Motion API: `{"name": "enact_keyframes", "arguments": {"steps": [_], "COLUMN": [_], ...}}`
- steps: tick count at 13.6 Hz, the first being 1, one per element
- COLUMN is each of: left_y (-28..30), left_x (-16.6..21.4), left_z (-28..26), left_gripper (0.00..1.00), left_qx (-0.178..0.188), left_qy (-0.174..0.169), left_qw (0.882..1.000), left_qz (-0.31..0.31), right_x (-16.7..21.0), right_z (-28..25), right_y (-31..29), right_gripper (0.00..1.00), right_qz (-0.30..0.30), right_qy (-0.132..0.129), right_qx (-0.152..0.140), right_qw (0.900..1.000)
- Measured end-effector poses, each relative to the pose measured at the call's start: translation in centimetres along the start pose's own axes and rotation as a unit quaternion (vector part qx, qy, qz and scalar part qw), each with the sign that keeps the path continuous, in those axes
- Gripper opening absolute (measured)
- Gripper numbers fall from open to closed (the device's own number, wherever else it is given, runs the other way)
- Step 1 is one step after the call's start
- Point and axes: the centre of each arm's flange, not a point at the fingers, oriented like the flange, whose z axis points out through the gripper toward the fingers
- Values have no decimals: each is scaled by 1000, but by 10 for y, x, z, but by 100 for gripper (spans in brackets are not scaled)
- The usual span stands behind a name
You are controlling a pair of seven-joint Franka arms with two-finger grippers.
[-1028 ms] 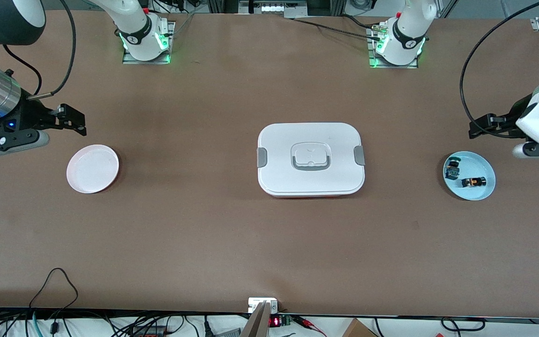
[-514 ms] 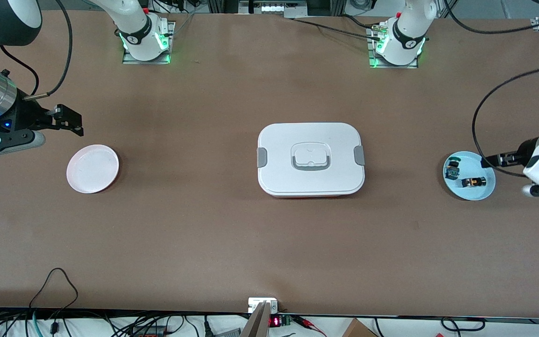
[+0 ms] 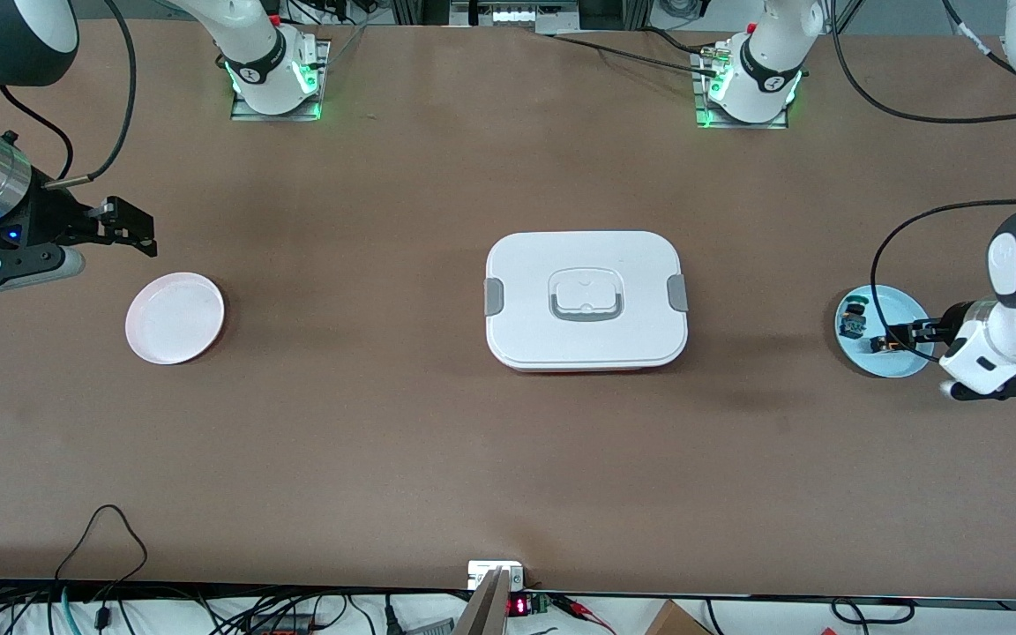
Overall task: Transfer orange switch to right arm and place
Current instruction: 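Move the left gripper down over the orange switch on the blue plate, then close the left gripper on the orange switch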
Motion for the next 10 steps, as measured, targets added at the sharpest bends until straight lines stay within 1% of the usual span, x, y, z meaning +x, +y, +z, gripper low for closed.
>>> {"name": "enact_keyframes", "arguments": {"steps": [2, 6, 10], "left_y": [-15, -21, -18], "left_x": [9, 23, 29], "left_z": [23, 50, 76], "left_gripper": [100, 100, 100], "left_qx": [11, 8, 4], "left_qy": [0, 13, 1], "left_qw": [1000, 1000, 1000], "left_qz": [1, 5, 9], "right_x": [0, 0, 0], "right_z": [0, 0, 0], "right_y": [0, 2, 3], "right_gripper": [100, 100, 100], "right_qz": [0, 2, 2], "right_qy": [0, 2, 3], "right_qx": [0, 0, 0], "right_qw": [1000, 1000, 1000]}}
